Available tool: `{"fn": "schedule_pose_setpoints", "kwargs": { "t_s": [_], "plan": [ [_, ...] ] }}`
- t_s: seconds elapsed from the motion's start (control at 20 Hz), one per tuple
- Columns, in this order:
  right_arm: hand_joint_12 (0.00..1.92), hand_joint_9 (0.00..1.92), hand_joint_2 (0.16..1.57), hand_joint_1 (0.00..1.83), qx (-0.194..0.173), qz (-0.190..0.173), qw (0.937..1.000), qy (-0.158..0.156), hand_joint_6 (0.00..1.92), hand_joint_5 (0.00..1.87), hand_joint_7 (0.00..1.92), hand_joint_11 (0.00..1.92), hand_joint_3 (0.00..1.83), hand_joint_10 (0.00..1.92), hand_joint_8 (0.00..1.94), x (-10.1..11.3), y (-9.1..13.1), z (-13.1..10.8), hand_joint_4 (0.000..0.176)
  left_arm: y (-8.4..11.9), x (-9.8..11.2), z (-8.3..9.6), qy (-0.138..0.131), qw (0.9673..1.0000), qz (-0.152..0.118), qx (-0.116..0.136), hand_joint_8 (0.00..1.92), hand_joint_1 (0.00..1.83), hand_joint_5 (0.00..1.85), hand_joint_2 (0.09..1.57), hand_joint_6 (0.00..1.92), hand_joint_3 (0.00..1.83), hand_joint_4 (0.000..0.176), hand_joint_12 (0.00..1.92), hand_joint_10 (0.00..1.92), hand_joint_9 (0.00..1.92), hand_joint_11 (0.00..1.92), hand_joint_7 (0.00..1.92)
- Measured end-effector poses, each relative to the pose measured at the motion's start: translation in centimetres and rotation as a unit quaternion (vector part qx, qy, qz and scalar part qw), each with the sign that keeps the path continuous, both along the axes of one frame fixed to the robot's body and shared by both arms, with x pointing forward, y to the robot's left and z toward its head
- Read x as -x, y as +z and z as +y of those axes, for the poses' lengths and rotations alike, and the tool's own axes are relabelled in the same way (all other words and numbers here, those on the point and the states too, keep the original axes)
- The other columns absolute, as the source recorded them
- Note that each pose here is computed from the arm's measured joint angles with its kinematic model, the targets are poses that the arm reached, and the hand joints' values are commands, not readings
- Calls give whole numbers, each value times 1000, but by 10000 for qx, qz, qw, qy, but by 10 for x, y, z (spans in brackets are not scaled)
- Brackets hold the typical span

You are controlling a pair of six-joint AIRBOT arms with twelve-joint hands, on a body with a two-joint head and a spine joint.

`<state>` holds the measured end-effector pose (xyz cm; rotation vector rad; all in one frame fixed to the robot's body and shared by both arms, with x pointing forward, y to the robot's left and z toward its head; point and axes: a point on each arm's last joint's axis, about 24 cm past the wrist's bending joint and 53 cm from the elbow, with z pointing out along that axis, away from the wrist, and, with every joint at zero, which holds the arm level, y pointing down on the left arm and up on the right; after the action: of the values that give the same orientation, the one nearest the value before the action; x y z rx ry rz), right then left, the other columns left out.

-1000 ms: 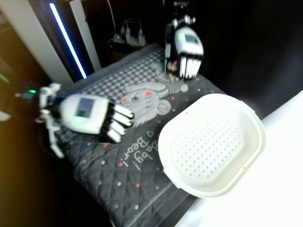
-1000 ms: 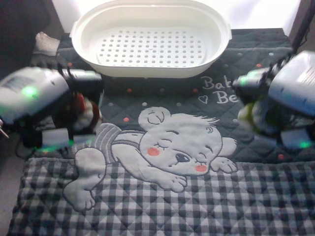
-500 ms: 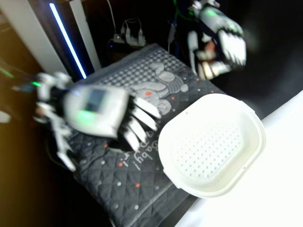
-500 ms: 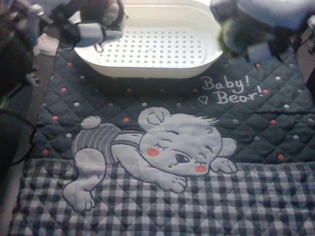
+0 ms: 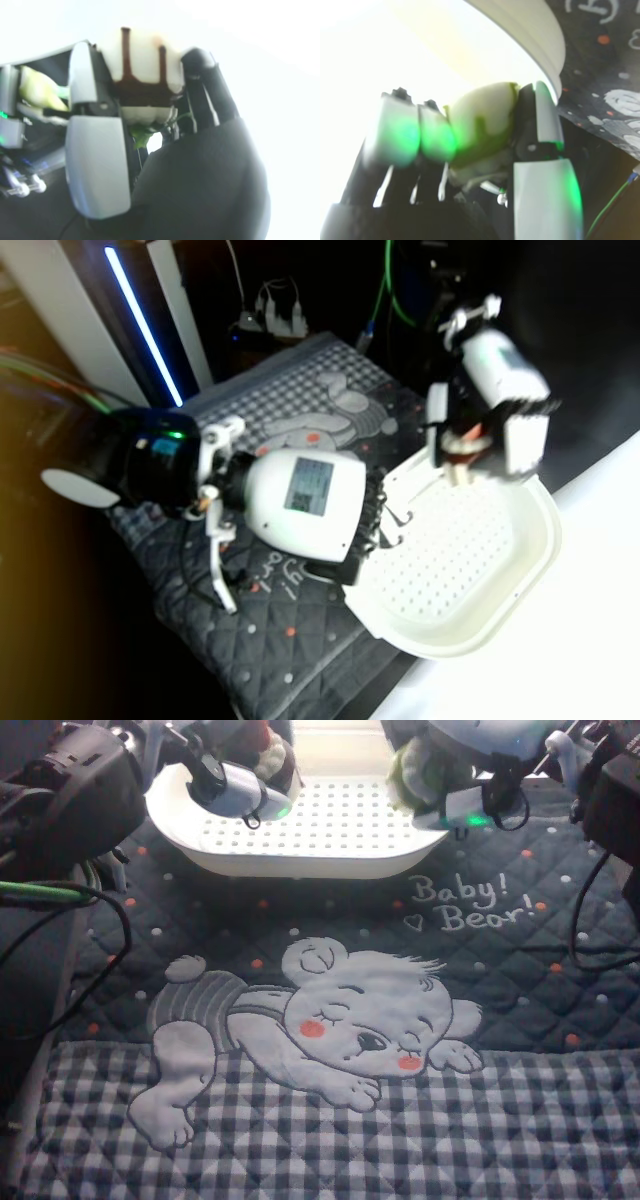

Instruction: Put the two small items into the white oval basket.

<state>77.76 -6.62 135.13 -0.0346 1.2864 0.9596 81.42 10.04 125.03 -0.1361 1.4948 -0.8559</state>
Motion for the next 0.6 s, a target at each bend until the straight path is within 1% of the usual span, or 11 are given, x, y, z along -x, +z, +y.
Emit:
{"fn": "schedule_pose_setpoints", "kwargs": {
  "t_s": [0.05,0.1,0.15,0.2,0.25,0.3,0.35,0.4,0.5,0.55,0.6],
  "plan": [
    [1647,181,1235,766,11,13,10000,1,667,126,237,78,0,1171,668,0,-1,0,0,0,0,1,7,10000,8,-7,142,837,185,1173,176,0,66,1411,585,98,2,229],
    [1426,103,1248,654,24,32,10000,-1,369,138,243,15,1,955,364,-1,-2,0,17,-1,-1,1,14,10000,22,-5,35,745,120,1167,54,0,98,1283,373,74,0,138],
    [1123,37,1259,435,33,45,10000,-1,60,24,118,0,1,531,54,-1,-2,0,40,-1,-1,2,16,10000,28,-9,0,696,6,1148,1,0,128,546,55,22,0,5],
    [1123,37,1259,435,33,45,10000,-1,60,24,118,0,1,531,54,-1,-2,0,40,-1,-1,2,16,10000,28,-9,0,696,6,1148,1,0,128,546,55,22,0,5],
    [1051,30,1240,406,28,30,10000,14,11,4,65,0,0,389,12,0,-2,2,55,-1,-1,5,37,10000,28,-29,0,664,0,1146,0,1,126,348,10,4,0,0],
    [948,49,1234,388,40,20,10000,24,1,0,35,0,0,288,2,1,-2,3,59,-2,-2,6,62,10000,37,-36,0,648,0,1123,0,0,136,69,1,0,0,0],
    [871,24,1239,348,39,22,10000,24,0,0,6,0,1,184,0,1,-2,3,56,-2,-2,9,89,9999,44,-41,0,629,0,1112,0,0,160,13,0,0,0,0],
    [807,16,1246,353,42,32,10000,25,0,0,0,0,1,122,0,0,-2,3,56,-3,-2,11,106,9999,49,-53,0,591,0,1105,0,0,173,2,0,0,0,0],
    [776,6,1258,396,42,42,10000,47,0,0,0,0,2,79,0,2,-3,5,43,-4,-2,15,129,9999,75,-49,0,580,0,1085,0,0,176,0,0,0,0,0],
    [875,28,1255,389,43,49,10000,75,0,0,0,0,0,81,0,3,-3,7,41,-4,-2,16,151,9998,77,-45,0,569,0,1068,0,0,176,0,0,0,0,0],
    [976,38,1253,382,49,44,9999,79,0,0,0,0,0,82,0,4,-3,7,49,-6,-2,17,169,9998,110,-18,0,553,0,1054,0,0,176,0,0,0,0,0]
  ]
}}
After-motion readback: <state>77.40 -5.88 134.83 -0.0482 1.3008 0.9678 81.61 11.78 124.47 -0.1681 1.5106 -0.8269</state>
